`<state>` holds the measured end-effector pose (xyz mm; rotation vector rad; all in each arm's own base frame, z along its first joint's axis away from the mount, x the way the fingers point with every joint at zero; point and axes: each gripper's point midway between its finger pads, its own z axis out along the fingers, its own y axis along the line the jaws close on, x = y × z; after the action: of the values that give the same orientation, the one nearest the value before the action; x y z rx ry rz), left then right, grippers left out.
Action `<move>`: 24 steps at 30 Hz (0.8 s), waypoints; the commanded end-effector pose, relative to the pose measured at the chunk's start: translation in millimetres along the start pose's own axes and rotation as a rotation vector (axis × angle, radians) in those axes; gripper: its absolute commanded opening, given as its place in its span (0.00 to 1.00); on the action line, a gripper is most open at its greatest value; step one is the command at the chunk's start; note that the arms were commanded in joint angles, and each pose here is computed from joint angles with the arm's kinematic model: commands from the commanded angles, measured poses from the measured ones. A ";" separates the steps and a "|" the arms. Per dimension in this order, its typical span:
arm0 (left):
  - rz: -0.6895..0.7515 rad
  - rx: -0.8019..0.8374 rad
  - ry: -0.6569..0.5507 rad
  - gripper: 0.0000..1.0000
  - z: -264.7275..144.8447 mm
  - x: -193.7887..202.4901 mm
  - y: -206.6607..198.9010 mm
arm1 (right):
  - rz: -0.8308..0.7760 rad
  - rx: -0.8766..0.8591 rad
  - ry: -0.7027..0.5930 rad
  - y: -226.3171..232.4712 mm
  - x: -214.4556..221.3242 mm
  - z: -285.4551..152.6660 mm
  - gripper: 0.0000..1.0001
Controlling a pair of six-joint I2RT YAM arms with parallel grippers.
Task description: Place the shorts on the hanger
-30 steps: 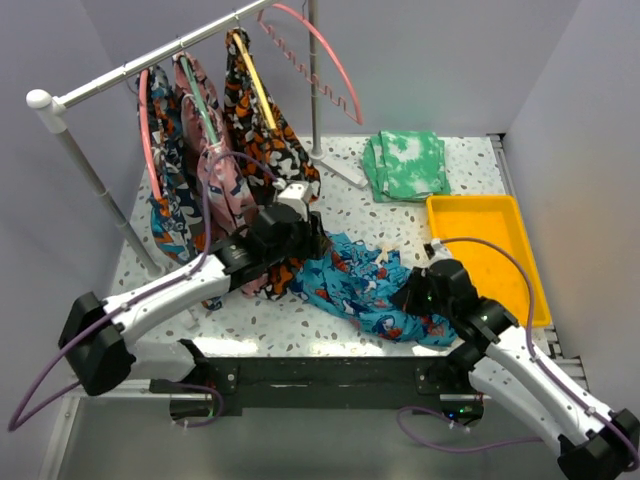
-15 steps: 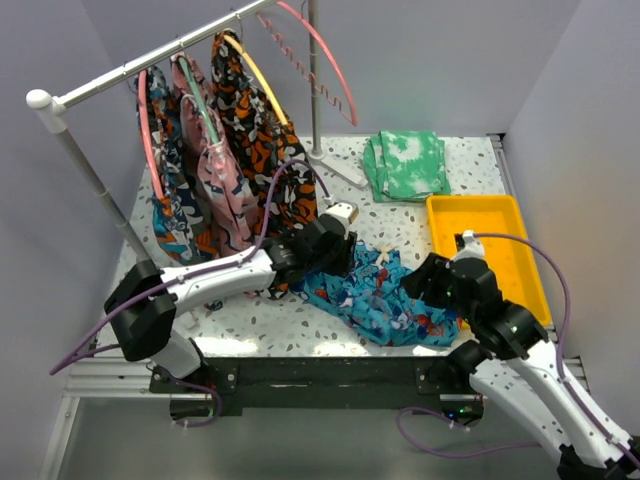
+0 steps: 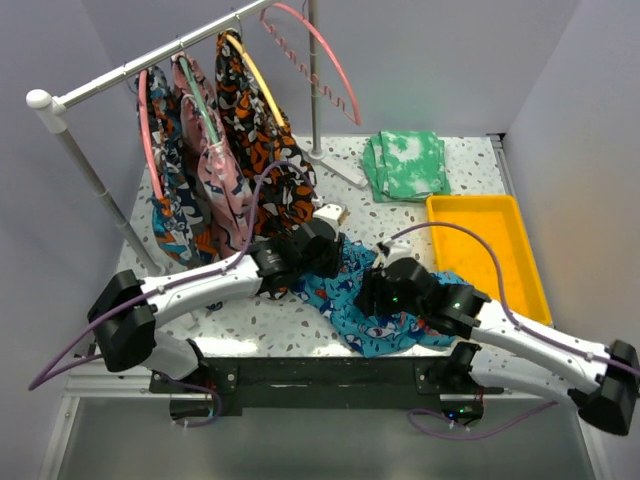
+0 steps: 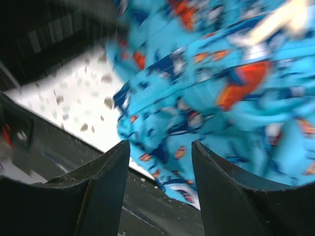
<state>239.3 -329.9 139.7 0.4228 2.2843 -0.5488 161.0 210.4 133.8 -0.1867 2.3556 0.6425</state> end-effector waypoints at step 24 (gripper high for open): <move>-0.030 0.070 0.024 0.44 -16.8 4.0 18.4 | -0.257 0.478 -0.163 -10.5 20.2 25.2 0.00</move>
<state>235.0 -281.9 119.7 0.3722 2.3709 -0.5364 157.4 258.9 68.6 -0.4408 2.2753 -0.0127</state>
